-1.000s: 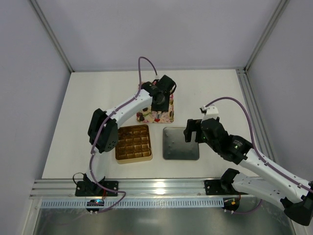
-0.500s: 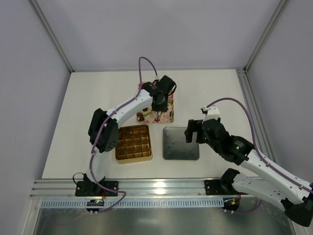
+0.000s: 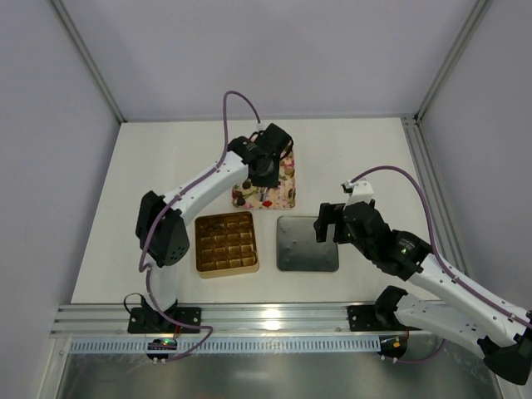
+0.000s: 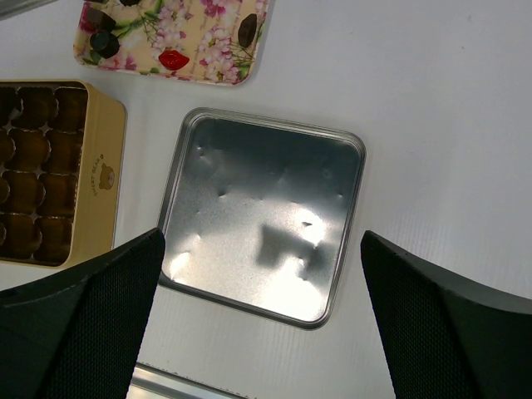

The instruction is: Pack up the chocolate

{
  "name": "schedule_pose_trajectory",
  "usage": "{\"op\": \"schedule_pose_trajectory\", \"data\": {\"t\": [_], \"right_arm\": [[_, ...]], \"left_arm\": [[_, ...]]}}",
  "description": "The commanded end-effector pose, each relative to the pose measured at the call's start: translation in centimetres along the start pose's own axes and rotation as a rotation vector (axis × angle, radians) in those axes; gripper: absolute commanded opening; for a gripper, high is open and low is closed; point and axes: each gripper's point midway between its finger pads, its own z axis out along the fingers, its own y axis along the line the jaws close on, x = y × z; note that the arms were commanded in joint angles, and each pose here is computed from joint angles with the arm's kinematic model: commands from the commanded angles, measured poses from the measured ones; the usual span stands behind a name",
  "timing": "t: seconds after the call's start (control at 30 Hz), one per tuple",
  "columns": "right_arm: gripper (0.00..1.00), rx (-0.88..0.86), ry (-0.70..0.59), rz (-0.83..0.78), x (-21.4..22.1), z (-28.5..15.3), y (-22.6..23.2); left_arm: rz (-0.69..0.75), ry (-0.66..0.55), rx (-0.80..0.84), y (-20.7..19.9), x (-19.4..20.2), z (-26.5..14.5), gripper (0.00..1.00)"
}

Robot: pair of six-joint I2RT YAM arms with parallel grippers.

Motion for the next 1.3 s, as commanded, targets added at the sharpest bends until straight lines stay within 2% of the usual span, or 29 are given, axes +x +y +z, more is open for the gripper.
{"op": "schedule_pose_trajectory", "data": {"t": [0.0,0.2,0.6,0.9,1.27], "right_arm": [[1.0,-0.004,-0.053,0.01,-1.5,-0.1,0.3],[1.0,-0.009,-0.047,0.007,-1.4,0.4,0.7],[1.0,-0.005,-0.02,-0.007,-0.7,2.5,1.4],[1.0,0.006,0.004,0.0,0.1,3.2,1.4],[1.0,0.008,0.014,-0.001,0.4,3.2,1.3]], "left_arm": [[-0.011,-0.086,0.044,0.7,-1.5,-5.0,0.25],[-0.025,-0.085,0.068,2.2,0.5,-8.3,0.25],[-0.058,-0.074,0.05,8.5,8.4,-14.0,0.26],[-0.066,-0.011,0.023,11.1,13.3,-14.0,0.26],[-0.066,0.002,0.029,11.2,14.4,-12.9,0.29]]}}
